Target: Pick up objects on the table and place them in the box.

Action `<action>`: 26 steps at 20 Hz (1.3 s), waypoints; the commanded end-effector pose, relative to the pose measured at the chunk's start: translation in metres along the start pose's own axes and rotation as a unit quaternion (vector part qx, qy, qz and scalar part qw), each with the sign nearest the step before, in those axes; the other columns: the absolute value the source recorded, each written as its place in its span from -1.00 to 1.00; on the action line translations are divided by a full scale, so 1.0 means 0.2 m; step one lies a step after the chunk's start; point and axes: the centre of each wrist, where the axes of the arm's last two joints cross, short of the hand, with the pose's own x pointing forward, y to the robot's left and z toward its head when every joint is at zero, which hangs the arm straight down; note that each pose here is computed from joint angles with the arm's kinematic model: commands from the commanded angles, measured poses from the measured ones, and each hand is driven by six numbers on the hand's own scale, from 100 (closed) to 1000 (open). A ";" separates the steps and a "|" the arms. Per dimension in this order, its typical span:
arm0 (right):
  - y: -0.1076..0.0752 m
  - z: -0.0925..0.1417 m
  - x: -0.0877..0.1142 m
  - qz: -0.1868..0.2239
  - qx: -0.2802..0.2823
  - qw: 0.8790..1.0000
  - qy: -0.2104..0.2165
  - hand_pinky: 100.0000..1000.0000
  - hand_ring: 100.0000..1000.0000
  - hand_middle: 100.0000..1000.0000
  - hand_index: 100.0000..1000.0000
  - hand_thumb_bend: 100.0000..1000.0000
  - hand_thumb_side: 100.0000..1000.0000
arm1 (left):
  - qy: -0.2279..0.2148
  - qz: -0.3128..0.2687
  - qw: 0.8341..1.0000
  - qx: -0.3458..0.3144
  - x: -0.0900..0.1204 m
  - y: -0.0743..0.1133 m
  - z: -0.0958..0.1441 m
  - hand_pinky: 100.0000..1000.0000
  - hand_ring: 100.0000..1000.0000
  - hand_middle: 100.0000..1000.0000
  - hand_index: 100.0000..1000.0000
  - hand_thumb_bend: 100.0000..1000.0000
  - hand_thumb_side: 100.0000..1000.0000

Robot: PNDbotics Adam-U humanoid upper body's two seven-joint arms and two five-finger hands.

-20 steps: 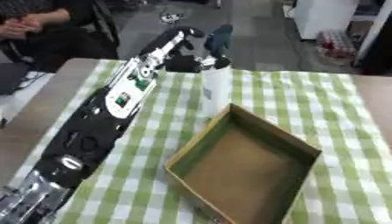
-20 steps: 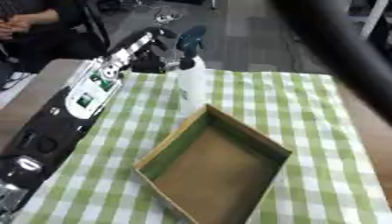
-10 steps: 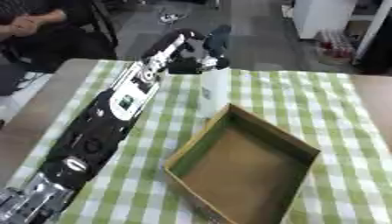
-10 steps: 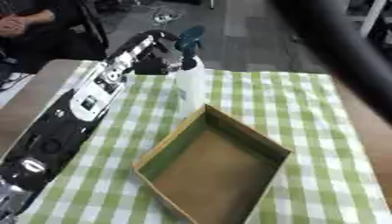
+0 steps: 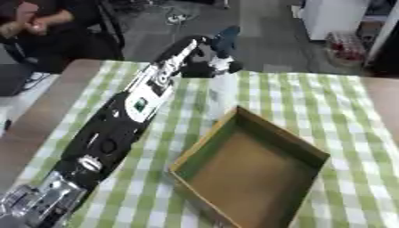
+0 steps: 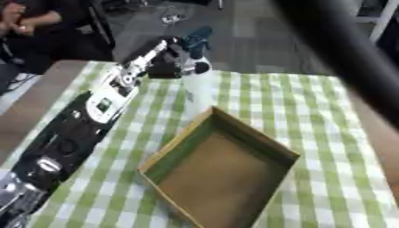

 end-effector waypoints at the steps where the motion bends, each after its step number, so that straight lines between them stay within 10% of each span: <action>1: 0.00 -0.04 0.02 0.003 0.013 1.000 -0.009 -0.39 -0.14 -0.10 0.43 -0.74 0.98 | -0.005 -0.007 1.000 0.010 0.04 0.02 -0.03 0.08 0.56 0.71 0.75 0.40 0.48; 26: 0.00 -0.04 0.02 0.002 0.014 1.000 -0.008 -0.39 -0.14 -0.10 0.42 -0.74 0.98 | 0.018 -0.038 0.999 0.017 0.05 -0.13 -0.07 0.18 0.64 0.76 0.77 0.37 0.49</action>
